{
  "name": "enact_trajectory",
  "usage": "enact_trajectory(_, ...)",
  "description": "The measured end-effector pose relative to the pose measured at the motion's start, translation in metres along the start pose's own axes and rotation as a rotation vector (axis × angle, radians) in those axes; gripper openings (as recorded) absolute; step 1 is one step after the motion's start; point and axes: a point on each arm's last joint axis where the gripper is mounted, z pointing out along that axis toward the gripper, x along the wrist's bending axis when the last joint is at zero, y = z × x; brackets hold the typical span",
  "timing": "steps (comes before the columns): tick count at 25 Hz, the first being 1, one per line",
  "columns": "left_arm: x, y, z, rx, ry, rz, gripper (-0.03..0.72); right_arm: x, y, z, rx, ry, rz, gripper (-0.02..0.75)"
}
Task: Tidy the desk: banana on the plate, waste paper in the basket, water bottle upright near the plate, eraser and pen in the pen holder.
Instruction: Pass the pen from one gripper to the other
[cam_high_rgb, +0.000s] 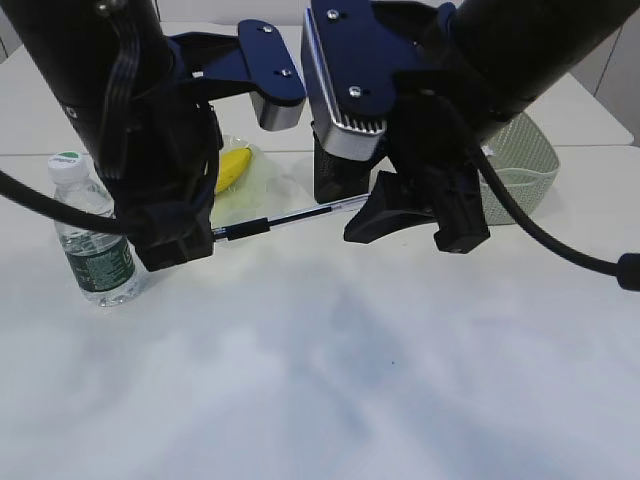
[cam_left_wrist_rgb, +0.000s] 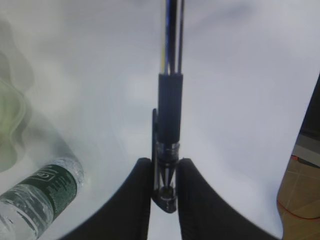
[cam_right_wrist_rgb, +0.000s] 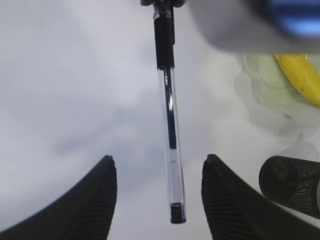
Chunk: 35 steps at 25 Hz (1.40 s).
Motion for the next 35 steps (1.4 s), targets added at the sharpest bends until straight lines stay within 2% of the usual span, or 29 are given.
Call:
enact_trajectory(8,0.001,0.0,0.0,0.005,0.006,0.001,0.099,-0.003,-0.009,0.0,0.096,-0.042,0.086,0.408)
enact_trajectory(21,0.0,-0.002,-0.006,-0.009,0.016,-0.013,0.099,-0.005,-0.011,-0.001,0.114,-0.068,0.102,0.407)
enact_trajectory(31,0.0,-0.004,-0.011,-0.019,0.022,-0.114,0.099,-0.008,-0.01,-0.001,0.103,-0.095,0.167,0.407)
enact_trajectory(35,0.0,-0.004,-0.011,-0.019,0.022,-0.141,0.099,-0.011,-0.009,0.0,0.085,-0.131,0.235,0.407)
